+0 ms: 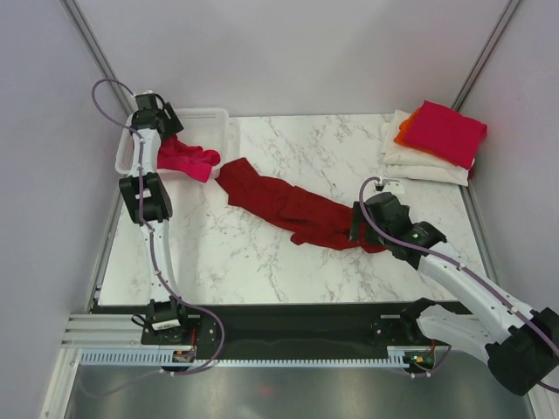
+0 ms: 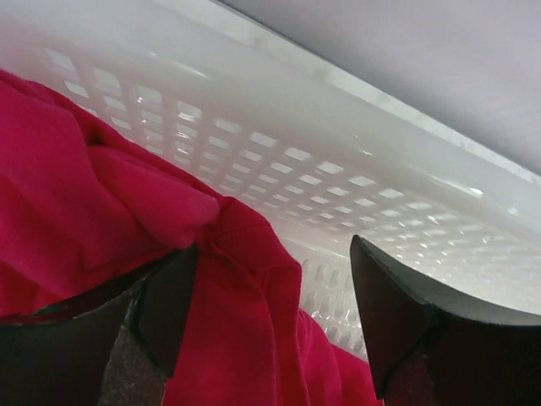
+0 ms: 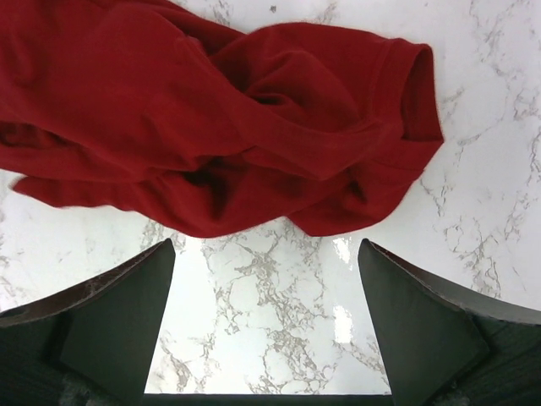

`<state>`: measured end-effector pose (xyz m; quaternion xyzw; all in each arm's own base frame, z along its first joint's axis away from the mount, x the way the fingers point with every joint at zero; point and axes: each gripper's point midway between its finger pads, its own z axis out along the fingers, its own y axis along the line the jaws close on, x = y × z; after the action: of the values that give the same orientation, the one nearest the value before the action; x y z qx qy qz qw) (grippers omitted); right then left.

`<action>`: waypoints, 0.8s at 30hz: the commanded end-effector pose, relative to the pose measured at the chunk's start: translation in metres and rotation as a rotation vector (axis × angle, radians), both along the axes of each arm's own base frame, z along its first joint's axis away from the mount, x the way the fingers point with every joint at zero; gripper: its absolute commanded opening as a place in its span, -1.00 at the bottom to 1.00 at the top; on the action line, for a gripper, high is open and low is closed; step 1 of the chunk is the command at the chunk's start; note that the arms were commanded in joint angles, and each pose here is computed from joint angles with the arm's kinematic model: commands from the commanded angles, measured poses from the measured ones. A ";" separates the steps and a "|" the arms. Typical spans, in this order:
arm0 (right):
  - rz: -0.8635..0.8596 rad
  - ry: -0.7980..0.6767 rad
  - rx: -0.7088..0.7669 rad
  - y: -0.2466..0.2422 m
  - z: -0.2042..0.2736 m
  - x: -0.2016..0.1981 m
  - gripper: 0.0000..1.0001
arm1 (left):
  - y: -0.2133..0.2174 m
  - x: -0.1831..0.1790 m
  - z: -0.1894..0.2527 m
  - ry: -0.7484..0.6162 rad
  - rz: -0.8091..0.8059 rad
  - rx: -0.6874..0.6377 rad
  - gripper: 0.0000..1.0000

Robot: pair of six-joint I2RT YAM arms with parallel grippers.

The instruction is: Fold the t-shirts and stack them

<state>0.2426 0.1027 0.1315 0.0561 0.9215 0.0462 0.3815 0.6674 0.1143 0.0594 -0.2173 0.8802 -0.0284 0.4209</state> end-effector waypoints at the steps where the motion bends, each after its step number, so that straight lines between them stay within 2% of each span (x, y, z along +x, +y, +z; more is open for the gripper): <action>1: -0.009 -0.006 -0.007 0.004 0.001 0.011 0.96 | 0.049 0.007 0.022 -0.079 0.110 0.020 0.63; 3: 0.005 0.011 -0.001 0.009 -0.002 0.012 0.96 | 0.062 0.014 0.050 -0.162 0.125 0.015 0.76; 4: 0.011 0.004 0.003 0.011 -0.002 0.014 0.96 | 0.063 0.016 0.066 -0.196 0.123 0.017 0.92; 5: 0.017 0.004 0.007 0.013 -0.002 0.015 0.96 | 0.060 0.017 0.078 -0.217 0.107 0.005 0.99; 9: 0.037 -0.008 0.027 0.020 -0.001 0.021 0.96 | 0.025 0.019 0.149 -0.332 0.024 -0.047 1.00; 13: 0.061 -0.026 0.062 0.031 0.005 0.028 0.96 | -0.013 0.006 0.238 -0.456 -0.053 -0.015 0.99; 16: 0.091 -0.034 0.104 0.041 0.009 0.029 0.96 | -0.051 -0.003 0.251 -0.447 -0.119 -0.019 1.00; 17: 0.097 -0.035 0.119 0.043 0.010 0.029 0.96 | -0.074 -0.015 0.274 -0.466 -0.157 -0.019 1.00; 18: 0.106 -0.036 0.140 0.047 0.011 0.027 0.96 | -0.098 -0.030 0.282 -0.447 -0.191 -0.021 1.00; 19: 0.109 -0.039 0.143 0.049 0.012 0.027 0.96 | -0.098 -0.029 0.256 -0.388 -0.189 -0.031 1.00; 20: 0.113 -0.033 0.155 0.051 0.010 0.025 0.96 | -0.119 -0.044 0.274 -0.403 -0.211 -0.024 1.00; 21: 0.121 -0.039 0.165 0.053 0.012 0.023 0.96 | -0.129 -0.053 0.244 -0.323 -0.220 -0.035 1.00; 24: 0.128 -0.045 0.187 0.053 0.010 0.015 0.96 | -0.181 -0.092 0.214 -0.216 -0.308 -0.087 0.97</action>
<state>0.2563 0.1440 0.1237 0.0273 0.9231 0.1151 0.3659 0.6098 -0.0328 0.3013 -0.1158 0.8212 -0.1347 0.5423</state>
